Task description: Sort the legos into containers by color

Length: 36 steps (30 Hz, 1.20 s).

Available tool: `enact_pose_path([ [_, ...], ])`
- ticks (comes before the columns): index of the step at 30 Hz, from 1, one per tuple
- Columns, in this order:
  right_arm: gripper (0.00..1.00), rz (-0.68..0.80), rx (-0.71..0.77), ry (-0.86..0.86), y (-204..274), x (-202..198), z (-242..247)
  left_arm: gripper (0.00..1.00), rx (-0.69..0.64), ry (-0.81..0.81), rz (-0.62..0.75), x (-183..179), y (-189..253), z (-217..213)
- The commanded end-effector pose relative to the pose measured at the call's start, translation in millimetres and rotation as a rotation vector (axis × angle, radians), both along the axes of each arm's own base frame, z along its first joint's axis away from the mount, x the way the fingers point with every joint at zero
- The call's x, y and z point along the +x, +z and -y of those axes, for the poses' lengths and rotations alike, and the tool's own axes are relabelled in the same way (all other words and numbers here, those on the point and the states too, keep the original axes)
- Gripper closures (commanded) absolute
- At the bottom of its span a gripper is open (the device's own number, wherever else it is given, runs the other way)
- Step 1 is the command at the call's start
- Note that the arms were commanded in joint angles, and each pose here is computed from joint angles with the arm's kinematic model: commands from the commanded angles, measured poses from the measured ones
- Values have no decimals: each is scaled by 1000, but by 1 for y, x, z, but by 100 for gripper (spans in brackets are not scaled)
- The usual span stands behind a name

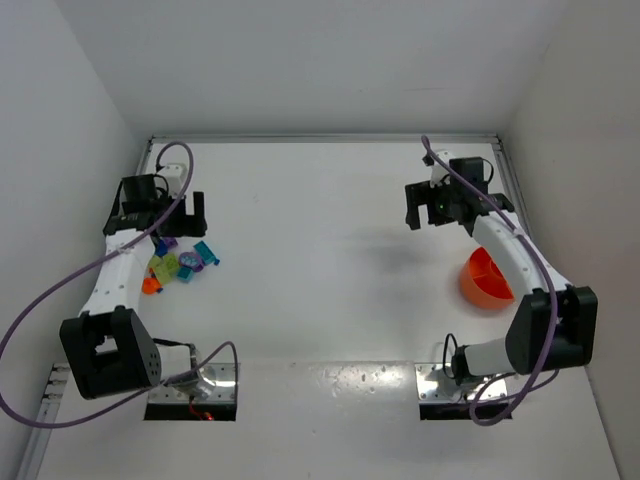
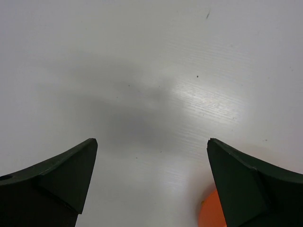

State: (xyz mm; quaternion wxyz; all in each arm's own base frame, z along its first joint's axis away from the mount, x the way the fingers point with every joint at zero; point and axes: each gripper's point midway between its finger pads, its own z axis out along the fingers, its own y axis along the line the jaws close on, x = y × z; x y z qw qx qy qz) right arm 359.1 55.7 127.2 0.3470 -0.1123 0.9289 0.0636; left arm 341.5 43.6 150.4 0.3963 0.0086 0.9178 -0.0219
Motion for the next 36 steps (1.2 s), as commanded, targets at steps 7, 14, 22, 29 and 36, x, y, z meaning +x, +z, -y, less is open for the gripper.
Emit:
enact_pose_path([
  [7, 4, 10, 129, 211, 9, -12, -40, 6, 112, -313, -36, -33, -10, 6],
  [14, 4, -42, 132, 257, -10, -17, -50, 6, 228, -560, -194, -47, -49, -8],
  [22, 4, -62, 139, 281, -13, -13, -59, 12, 327, -776, -231, -41, -70, -15],
  [29, 4, -81, 138, 289, -17, -16, -62, 17, 314, -819, -237, -22, -78, -18],
  [36, 4, -88, 130, 283, -17, -13, -61, 19, 241, -840, -195, 0, -76, 0],
])
